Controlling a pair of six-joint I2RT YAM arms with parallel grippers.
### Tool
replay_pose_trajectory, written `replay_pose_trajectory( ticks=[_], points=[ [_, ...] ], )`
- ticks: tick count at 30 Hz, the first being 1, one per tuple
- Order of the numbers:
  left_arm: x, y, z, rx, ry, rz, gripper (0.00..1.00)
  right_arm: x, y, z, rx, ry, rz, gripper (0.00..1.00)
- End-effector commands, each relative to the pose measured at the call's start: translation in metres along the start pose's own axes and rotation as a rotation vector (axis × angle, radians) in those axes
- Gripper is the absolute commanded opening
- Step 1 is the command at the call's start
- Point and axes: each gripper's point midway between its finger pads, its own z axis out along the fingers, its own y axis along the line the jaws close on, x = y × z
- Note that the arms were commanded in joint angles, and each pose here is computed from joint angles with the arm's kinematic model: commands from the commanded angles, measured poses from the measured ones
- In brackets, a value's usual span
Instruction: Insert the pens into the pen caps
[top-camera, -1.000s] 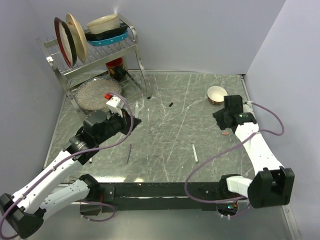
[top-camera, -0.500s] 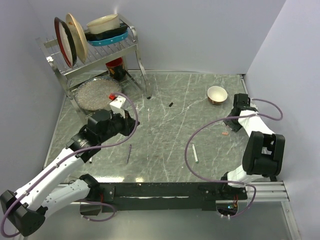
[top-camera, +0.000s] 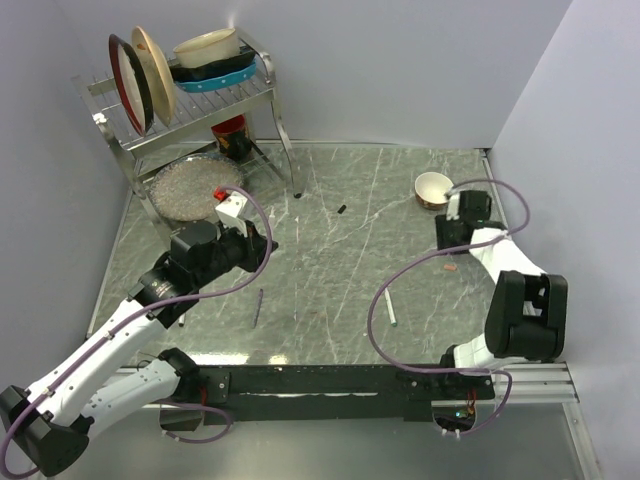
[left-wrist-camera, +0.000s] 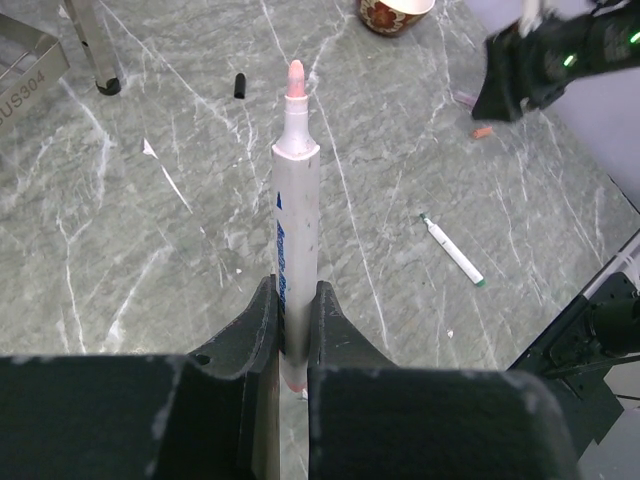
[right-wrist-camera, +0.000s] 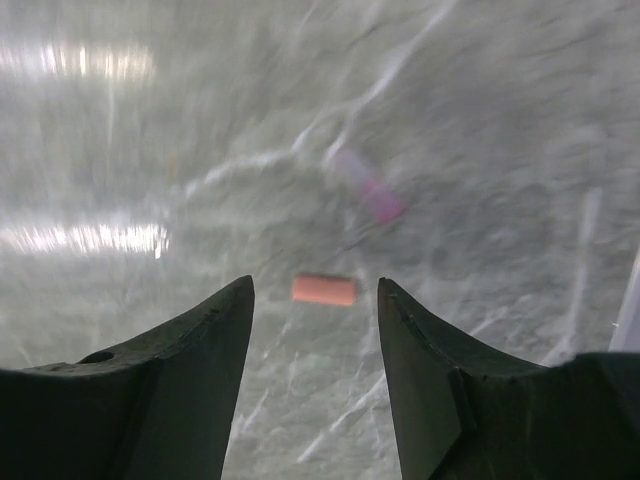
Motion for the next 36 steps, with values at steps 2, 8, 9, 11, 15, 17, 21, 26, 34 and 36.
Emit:
replay_pose_trajectory(
  ticks=[2,8,9,11,15,17,21,26,34,36],
  points=[
    [-0.017,-0.011,-0.003,0.055,-0.056,0.017,0.01,0.018,-0.001,0.007,0.026,0.031,-0.178,0.59],
    [-0.022,-0.010,-0.008,0.042,-0.075,0.014,0.01,0.014,-0.009,0.010,0.055,0.058,-0.206,0.59],
    [-0.025,-0.010,-0.010,0.038,-0.088,0.015,0.01,0.016,-0.009,0.011,0.058,0.068,-0.213,0.59],
    [-0.025,-0.009,-0.011,0.038,-0.093,0.015,0.01,0.019,-0.010,0.014,0.057,0.083,-0.227,0.58],
    [-0.024,-0.010,-0.010,0.042,-0.087,0.017,0.01,0.026,-0.007,0.018,0.038,0.114,-0.237,0.52],
    [-0.023,-0.012,-0.009,0.052,-0.083,0.017,0.01,0.024,-0.004,0.018,0.019,0.098,-0.246,0.51],
    [-0.022,-0.012,-0.008,0.054,-0.077,0.017,0.01,0.026,0.003,0.021,-0.026,0.092,-0.260,0.51],
    [-0.022,-0.011,-0.008,0.048,-0.076,0.018,0.01,0.038,0.002,0.029,-0.023,0.146,-0.270,0.51],
    [-0.022,-0.011,-0.008,0.051,-0.078,0.018,0.01,0.037,-0.002,0.035,-0.001,0.158,-0.265,0.43],
    [-0.022,-0.011,-0.008,0.052,-0.078,0.020,0.01,0.037,0.001,0.038,-0.017,0.170,-0.248,0.39]
  ],
)
